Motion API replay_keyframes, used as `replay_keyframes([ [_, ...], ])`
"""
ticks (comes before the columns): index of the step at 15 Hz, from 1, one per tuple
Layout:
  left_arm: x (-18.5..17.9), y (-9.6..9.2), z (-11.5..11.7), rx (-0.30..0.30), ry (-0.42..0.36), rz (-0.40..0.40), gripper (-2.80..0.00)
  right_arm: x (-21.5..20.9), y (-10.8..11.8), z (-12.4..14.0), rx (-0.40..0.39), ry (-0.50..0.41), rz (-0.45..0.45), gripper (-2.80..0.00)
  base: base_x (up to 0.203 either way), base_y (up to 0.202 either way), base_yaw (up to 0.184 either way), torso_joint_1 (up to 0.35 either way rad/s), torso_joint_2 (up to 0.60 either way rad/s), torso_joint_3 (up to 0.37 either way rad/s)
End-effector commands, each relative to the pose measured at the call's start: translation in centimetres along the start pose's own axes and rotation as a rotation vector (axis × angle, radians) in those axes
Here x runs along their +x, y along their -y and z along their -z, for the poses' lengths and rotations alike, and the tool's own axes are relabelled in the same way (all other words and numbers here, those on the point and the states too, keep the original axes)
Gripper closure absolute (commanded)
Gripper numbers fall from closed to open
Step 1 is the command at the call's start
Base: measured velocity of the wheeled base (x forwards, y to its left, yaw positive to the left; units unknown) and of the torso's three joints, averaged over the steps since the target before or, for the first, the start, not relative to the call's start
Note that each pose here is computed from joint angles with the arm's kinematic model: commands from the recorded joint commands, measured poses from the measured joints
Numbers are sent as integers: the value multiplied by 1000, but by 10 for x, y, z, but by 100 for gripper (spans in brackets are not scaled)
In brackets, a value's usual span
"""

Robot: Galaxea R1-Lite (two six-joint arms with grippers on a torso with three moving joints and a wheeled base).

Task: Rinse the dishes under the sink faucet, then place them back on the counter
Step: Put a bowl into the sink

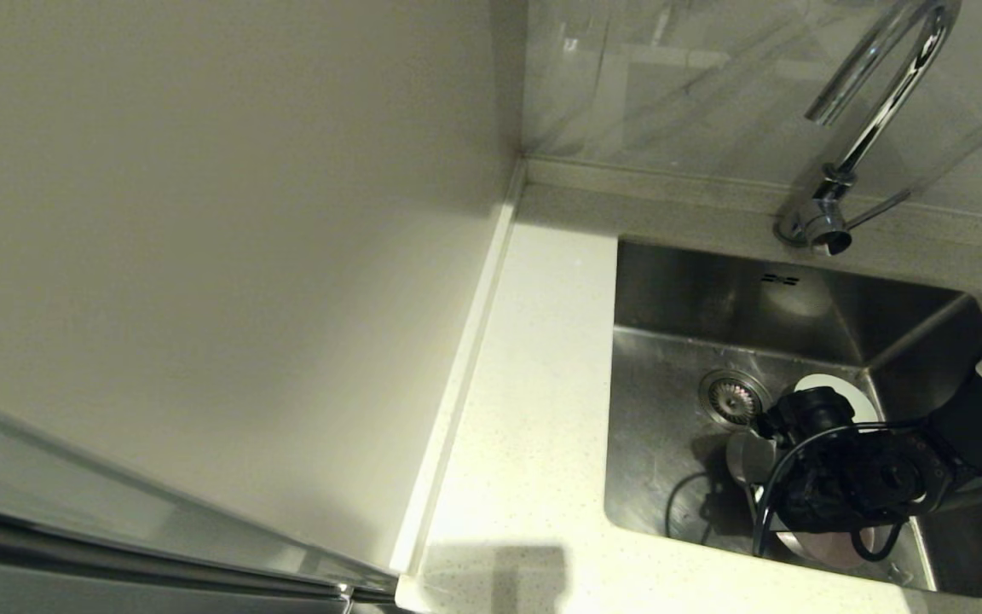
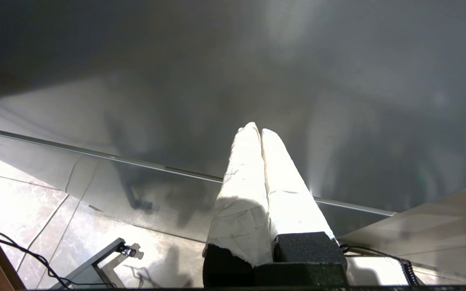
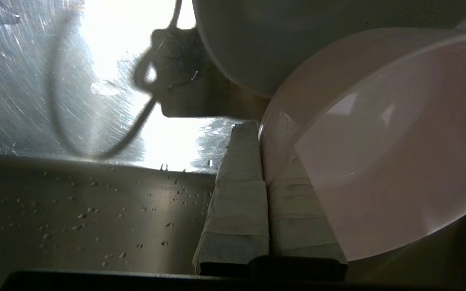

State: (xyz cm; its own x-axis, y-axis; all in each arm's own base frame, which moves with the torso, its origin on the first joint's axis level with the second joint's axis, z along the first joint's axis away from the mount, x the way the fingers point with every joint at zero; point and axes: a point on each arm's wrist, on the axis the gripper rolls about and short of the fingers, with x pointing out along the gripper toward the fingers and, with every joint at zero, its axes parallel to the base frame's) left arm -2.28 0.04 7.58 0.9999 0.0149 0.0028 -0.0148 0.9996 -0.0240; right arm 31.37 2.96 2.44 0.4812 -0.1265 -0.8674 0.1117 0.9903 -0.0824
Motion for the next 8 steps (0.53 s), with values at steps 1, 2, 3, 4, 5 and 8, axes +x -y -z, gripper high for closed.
replay_keyframes([
  [1,0,0,0,-1,3,0,0,0,-2,1,-4,0,-1,0,0,0,0,0,0,0],
  [2,0,0,0,-1,3,-1,0,-2,-5,2,-12,3,-7,0,0,0,0,0,0,0],
  [3,0,0,0,-1,3,-2,0,-7,-10,4,-19,6,-18,0,0,0,0,0,0,0],
  [4,0,0,0,-1,3,0,0,-13,-17,7,-22,13,-31,0,0,0,0,0,0,0],
  [5,0,0,0,-1,3,-2,0,-20,-24,8,-29,25,-46,0,0,0,0,0,0,0],
  [8,0,0,0,-1,3,-2,0,-33,-42,13,-55,47,-72,0,0,0,0,0,0,0],
])
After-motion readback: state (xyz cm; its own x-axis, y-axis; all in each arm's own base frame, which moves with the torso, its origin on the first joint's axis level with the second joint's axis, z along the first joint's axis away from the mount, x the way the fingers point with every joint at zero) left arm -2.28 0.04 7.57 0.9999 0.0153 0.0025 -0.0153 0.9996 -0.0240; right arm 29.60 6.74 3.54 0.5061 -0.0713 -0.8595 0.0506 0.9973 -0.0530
